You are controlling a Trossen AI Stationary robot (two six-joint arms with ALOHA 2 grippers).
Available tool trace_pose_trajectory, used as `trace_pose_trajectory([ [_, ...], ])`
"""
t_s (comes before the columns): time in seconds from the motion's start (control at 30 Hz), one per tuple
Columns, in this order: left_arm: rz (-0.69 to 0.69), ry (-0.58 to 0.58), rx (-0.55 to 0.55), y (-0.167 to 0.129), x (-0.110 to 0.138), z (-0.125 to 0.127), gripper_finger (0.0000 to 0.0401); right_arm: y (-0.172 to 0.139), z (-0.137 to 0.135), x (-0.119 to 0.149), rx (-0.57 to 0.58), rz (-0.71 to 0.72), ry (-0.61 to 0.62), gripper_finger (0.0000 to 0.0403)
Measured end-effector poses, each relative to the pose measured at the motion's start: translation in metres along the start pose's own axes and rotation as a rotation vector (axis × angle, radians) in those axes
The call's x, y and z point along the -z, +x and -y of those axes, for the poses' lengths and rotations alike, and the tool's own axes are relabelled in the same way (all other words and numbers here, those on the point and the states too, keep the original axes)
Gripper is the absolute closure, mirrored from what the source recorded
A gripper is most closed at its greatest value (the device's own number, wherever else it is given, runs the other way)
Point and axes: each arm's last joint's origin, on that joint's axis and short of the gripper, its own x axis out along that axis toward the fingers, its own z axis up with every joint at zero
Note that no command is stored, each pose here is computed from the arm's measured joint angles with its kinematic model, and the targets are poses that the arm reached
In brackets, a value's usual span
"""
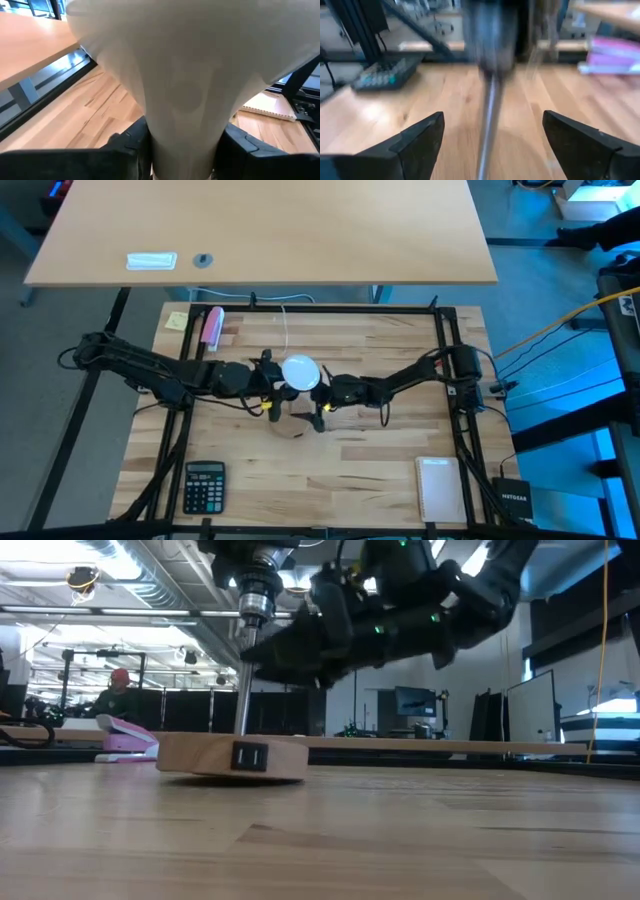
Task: Screw lightbulb
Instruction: Insert the lightbulb into the desk lamp
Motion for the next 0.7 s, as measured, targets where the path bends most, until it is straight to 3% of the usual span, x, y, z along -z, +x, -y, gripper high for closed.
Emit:
trace_pose_trajectory([
  [0.5, 0.003, -0.008, 0.01, -0.001, 0.0, 0.003, 0.0265, -0.002, 0.0, -0.022, 0.01, 0.191, -0.034, 0.0163],
  [0.7, 0.003, -0.017, 0.01, -0.001, 0.0, 0.003, 0.0265, -0.002, -0.001, -0.023, 0.015, 0.205, -0.032, 0.0247],
])
